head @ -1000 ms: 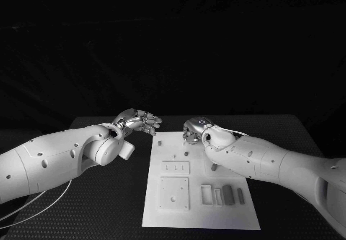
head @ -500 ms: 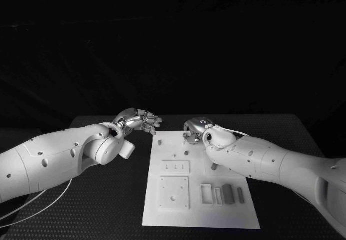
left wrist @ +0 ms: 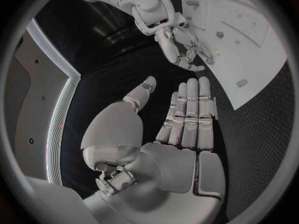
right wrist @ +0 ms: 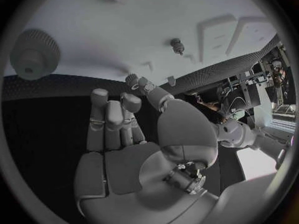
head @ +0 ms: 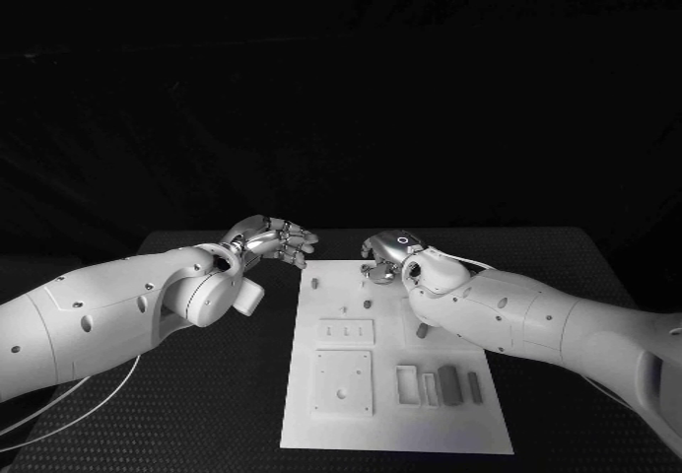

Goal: Assemble the parts on the task board

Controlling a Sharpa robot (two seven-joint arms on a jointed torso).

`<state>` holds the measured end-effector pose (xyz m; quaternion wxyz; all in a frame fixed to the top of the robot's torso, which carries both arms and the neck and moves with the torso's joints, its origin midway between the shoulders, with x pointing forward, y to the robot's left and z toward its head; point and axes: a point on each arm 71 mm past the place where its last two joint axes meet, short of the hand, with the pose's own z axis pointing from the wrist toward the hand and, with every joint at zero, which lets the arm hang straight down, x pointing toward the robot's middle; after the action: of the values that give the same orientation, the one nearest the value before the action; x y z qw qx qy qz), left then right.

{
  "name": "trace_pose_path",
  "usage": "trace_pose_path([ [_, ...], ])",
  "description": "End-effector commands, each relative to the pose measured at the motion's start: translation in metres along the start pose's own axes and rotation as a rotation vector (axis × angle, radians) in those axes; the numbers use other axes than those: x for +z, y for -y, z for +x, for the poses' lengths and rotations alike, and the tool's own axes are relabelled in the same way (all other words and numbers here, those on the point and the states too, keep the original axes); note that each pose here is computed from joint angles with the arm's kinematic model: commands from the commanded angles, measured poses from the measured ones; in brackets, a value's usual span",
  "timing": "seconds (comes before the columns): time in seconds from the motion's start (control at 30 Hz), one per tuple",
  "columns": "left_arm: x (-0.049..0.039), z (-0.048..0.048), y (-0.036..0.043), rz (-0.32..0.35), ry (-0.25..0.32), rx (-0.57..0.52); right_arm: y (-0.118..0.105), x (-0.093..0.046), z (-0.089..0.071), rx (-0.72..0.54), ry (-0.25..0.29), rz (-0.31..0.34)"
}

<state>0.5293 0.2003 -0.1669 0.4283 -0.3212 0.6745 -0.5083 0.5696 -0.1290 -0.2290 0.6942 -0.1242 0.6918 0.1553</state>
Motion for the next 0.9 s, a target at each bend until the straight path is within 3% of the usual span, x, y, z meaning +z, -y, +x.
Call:
trace_pose_path([
  [0.03, 0.0011, 0.0033, 0.0021, 0.007, -0.021, -0.009, -0.0010, 0.0009, -0.0006, 0.017, 0.016, 0.000],
  [0.47, 0.0013, 0.0031, 0.0021, 0.007, -0.021, -0.008, 0.0069, 0.0035, -0.0003, 0.004, 0.015, 0.033],
  [0.9, 0.0009, 0.0020, 0.0017, 0.006, -0.019, -0.008, 0.0058, 0.0024, -0.0014, 0.008, 0.030, 0.024],
])
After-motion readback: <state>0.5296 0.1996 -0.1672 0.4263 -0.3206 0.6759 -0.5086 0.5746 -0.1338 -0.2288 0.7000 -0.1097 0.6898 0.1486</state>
